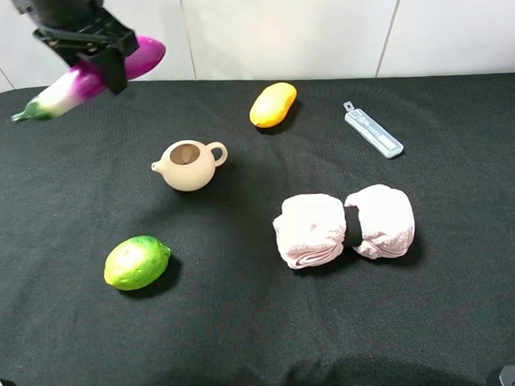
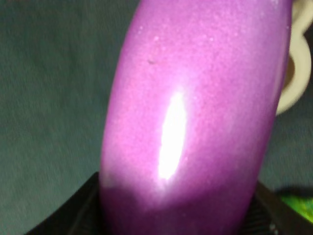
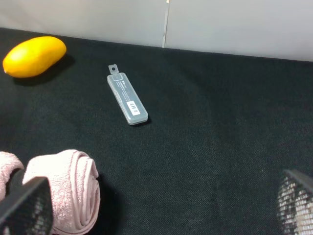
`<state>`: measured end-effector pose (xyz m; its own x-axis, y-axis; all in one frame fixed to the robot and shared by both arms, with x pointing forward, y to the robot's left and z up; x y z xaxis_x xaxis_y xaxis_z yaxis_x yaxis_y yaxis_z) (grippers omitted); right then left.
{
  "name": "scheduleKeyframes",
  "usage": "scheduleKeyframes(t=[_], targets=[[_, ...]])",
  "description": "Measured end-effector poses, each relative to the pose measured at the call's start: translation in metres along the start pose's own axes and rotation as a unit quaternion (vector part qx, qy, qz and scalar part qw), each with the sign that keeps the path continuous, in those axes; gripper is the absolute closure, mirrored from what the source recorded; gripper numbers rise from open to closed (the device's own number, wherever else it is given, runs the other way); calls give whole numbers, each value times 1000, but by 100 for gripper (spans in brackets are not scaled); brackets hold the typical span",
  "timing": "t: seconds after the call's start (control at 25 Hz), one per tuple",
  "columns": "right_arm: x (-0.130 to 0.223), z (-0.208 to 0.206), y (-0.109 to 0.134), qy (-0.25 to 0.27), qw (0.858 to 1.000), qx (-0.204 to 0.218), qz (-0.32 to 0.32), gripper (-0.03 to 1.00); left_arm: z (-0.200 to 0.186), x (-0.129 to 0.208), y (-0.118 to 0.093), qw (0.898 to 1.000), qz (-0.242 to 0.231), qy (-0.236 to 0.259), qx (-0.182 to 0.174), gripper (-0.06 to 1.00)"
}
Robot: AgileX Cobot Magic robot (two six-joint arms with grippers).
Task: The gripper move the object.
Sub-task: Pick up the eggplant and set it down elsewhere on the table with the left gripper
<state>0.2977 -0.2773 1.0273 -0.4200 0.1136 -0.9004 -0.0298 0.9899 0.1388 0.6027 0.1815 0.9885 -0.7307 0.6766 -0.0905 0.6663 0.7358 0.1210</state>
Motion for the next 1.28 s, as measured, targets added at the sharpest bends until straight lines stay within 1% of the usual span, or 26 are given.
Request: scheduleKeyframes(t=[0.04,0.24,0.36,0.6,0.72,0.84,1.04,1.28], targets=[[0,0,0,0,1000,0,0,27,-1,16,-7,1000,-3,10,4,38],[0,0,0,0,1000,0,0,27,-9,55,-22,1000,-6,12,5,38],[0,0,0,0,1000,0,0,27,-6,77,-32,1000,-10,19,8,38],[0,0,0,0,1000,0,0,27,-9,108,-45,1000,-21,12,6,38],[0,0,0,0,1000,0,0,27,-13,125,-51,999,-39,0,1,38],[0,0,0,0,1000,0,0,27,-14,142,-59,998,-60,-1,1,38],[0,0,0,0,1000,0,0,27,-4,170,-71,995,-94,14,6,38],[0,0,0,0,1000,0,0,27,12,182,-78,992,-128,14,6,38]])
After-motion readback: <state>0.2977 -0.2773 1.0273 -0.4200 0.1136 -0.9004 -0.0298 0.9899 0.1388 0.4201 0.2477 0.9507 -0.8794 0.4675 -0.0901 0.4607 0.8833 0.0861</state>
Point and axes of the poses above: a point on each arm's last joint axis where the gripper is mounted, z pointing out along that axis toward the gripper, y along the wrist's bending axis when the last joint is at zero, x = y × z, the point moved 7 cm from there along z, pointing out along that axis toward the gripper, and after that the axes turned 11 degrees about z, right-handed, at the moved point
